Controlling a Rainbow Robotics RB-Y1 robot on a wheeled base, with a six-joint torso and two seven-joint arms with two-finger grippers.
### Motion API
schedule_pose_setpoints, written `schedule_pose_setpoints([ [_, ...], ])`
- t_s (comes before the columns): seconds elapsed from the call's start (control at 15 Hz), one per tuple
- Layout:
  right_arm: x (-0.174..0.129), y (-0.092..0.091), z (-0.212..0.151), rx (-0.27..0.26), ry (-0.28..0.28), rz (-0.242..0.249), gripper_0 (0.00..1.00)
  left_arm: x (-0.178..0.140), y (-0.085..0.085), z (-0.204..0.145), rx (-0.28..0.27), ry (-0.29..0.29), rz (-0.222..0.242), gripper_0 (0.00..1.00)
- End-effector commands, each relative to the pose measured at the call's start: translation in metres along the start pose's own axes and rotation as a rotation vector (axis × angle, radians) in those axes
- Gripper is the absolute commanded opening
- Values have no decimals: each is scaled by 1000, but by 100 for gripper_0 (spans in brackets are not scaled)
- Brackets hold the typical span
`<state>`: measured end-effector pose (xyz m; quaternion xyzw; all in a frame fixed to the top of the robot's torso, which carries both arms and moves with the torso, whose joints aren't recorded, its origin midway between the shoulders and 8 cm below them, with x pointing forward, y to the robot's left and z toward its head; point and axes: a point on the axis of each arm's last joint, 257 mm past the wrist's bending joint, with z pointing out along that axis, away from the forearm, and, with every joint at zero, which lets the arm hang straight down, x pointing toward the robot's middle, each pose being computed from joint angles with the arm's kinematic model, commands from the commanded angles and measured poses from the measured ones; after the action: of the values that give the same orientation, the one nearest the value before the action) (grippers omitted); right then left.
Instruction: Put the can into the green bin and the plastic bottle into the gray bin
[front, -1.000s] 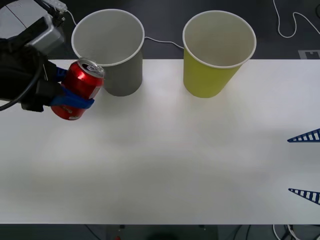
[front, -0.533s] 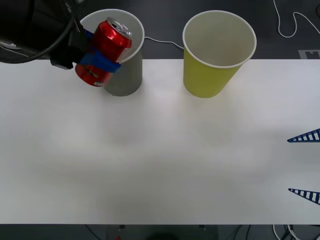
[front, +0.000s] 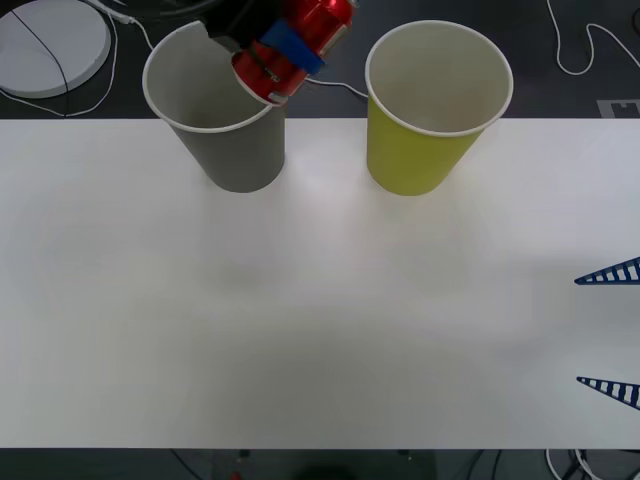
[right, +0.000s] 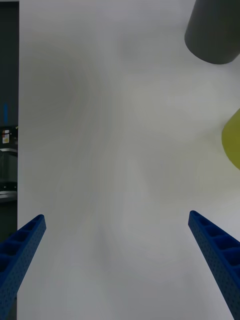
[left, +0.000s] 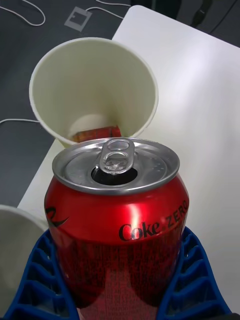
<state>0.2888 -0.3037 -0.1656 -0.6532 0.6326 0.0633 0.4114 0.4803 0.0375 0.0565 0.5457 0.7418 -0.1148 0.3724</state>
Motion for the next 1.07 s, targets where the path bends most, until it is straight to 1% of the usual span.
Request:
schedule_pose_setpoints([
  [0.07,0,0,0,0,0,0,100,-36,1,21,28,-4,-26,0],
  [0.13,0,0,0,0,0,0,100,-47,3,29,17,-5,-27,0],
  [0.2,0,0,0,0,0,0,100,-59,4,39,-3,-1,-12,0],
  [0.33,0,0,0,0,0,0,100,-82,6,56,-34,-2,-2,0],
  [0.4,0,0,0,0,0,0,100,-91,6,64,-36,-8,-9,0],
  [0.53,0,0,0,0,0,0,100,-112,8,80,-38,-28,-45,0],
  [0.6,0,0,0,0,0,0,100,-120,7,88,-38,-34,-53,0],
  [0.73,0,0,0,0,0,0,100,-136,5,104,-51,-37,-63,0],
  [0.87,0,0,0,0,0,0,100,-148,4,115,-81,-34,-58,0],
  [1.07,0,0,0,0,0,0,100,-158,0,132,-83,-29,-88,0],
])
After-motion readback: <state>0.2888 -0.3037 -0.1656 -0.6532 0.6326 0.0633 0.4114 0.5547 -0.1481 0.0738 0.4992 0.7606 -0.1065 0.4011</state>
